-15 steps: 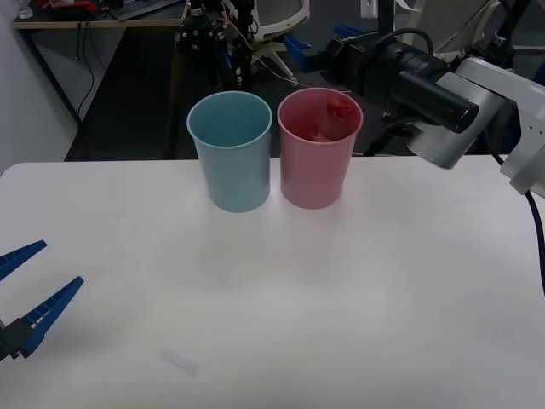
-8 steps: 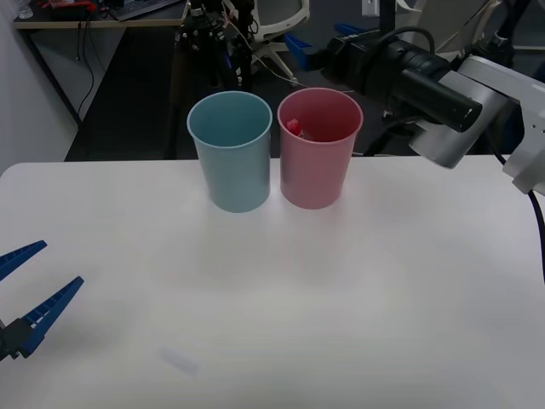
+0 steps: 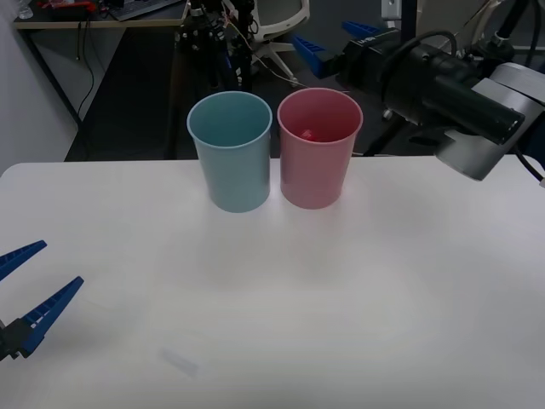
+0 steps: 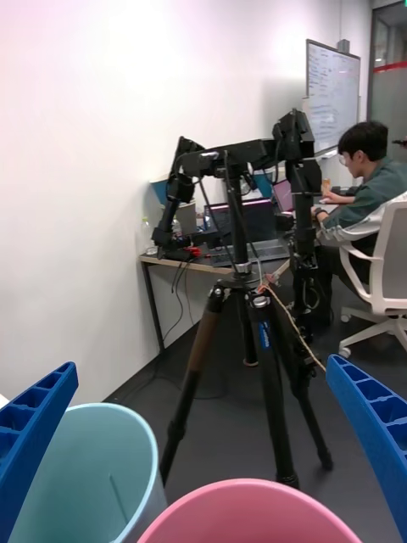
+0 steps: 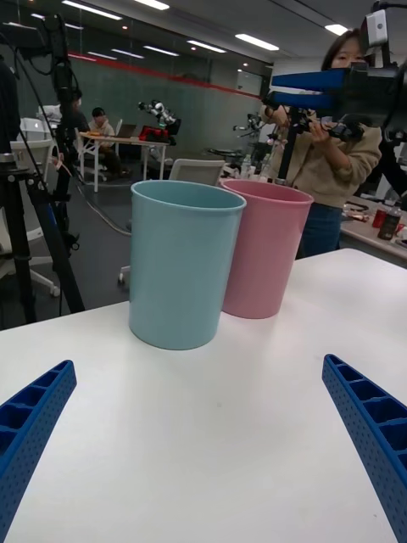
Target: Grasp the object on the table and drop it into the matching bin: aluminum can to the light blue bin, PET bottle to the pink bin.
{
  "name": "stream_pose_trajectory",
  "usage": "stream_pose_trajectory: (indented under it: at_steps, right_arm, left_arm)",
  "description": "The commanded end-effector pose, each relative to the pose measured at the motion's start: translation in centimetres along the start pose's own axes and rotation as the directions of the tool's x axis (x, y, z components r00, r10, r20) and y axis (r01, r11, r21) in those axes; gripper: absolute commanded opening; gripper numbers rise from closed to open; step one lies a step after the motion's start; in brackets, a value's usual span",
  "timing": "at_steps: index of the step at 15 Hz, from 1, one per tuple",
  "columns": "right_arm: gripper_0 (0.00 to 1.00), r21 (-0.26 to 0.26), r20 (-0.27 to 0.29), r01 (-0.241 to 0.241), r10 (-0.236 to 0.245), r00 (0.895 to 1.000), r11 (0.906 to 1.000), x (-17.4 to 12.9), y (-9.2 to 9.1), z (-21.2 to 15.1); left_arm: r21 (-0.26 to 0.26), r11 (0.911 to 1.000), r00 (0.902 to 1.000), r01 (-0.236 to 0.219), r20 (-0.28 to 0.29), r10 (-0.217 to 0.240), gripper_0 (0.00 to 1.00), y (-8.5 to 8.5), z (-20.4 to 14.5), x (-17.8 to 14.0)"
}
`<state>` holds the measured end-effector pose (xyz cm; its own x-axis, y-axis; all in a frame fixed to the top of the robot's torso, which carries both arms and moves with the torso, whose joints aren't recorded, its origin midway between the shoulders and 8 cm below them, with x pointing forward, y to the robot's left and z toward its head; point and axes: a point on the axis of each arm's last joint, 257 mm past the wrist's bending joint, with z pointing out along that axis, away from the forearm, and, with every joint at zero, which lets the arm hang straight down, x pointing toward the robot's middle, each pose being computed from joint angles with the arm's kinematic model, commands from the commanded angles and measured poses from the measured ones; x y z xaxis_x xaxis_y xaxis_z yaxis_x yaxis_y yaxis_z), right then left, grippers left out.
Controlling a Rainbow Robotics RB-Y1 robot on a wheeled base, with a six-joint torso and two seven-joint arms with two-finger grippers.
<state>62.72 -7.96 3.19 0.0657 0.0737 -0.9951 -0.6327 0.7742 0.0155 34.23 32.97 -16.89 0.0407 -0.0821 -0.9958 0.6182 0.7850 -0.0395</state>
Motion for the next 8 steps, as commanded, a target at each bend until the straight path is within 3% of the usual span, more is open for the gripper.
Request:
stream_pose_trajectory:
  at_steps: [1, 8]
  right_arm:
    - [1.0, -0.013, 0.013, 0.002, -0.001, 1.0, 0.9999, -0.4, 0.4, -1.8]
    - [1.0, -0.012, 0.057, 0.01, -0.009, 0.998, 0.9999, -1.2, 0.8, -7.7]
  left_arm:
    - [0.0, 1.0, 1.0, 0.0, 0.0, 0.0, 1.0, 0.0, 0.0, 0.0]
    - [0.0, 1.0, 1.0, 0.0, 0.0, 0.0, 1.0, 0.0, 0.0, 0.0]
